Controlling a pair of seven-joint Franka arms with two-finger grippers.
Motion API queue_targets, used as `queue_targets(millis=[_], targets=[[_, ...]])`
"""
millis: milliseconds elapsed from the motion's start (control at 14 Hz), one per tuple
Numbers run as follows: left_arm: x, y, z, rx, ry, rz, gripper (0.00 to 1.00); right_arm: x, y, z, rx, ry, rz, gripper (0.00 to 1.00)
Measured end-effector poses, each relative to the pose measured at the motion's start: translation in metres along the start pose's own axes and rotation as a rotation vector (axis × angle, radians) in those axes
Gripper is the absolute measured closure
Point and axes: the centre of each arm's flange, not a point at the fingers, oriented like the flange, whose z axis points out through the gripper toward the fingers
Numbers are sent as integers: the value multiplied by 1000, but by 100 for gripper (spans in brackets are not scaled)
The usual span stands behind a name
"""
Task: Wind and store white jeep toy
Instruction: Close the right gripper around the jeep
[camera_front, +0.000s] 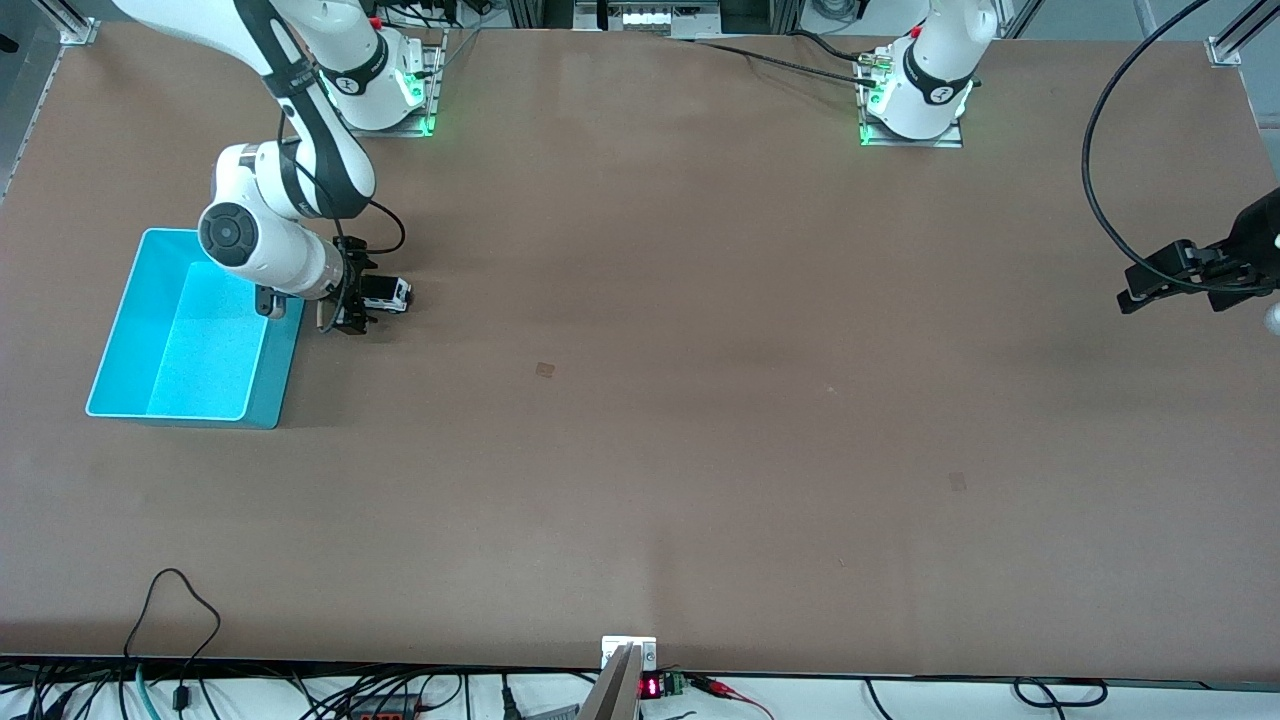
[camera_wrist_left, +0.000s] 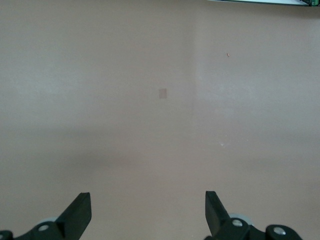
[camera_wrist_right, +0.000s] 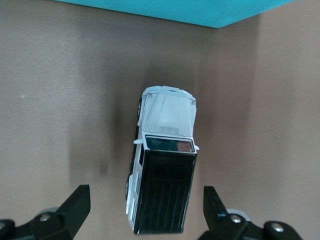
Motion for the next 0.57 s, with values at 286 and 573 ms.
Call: queue_targets(millis=[286, 573], targets=[[0, 2, 0, 0, -3, 3, 0, 0, 2, 5, -11, 1, 0, 0], [0, 2, 0, 0, -4, 3, 0, 0, 5, 9, -20, 2, 0, 0]])
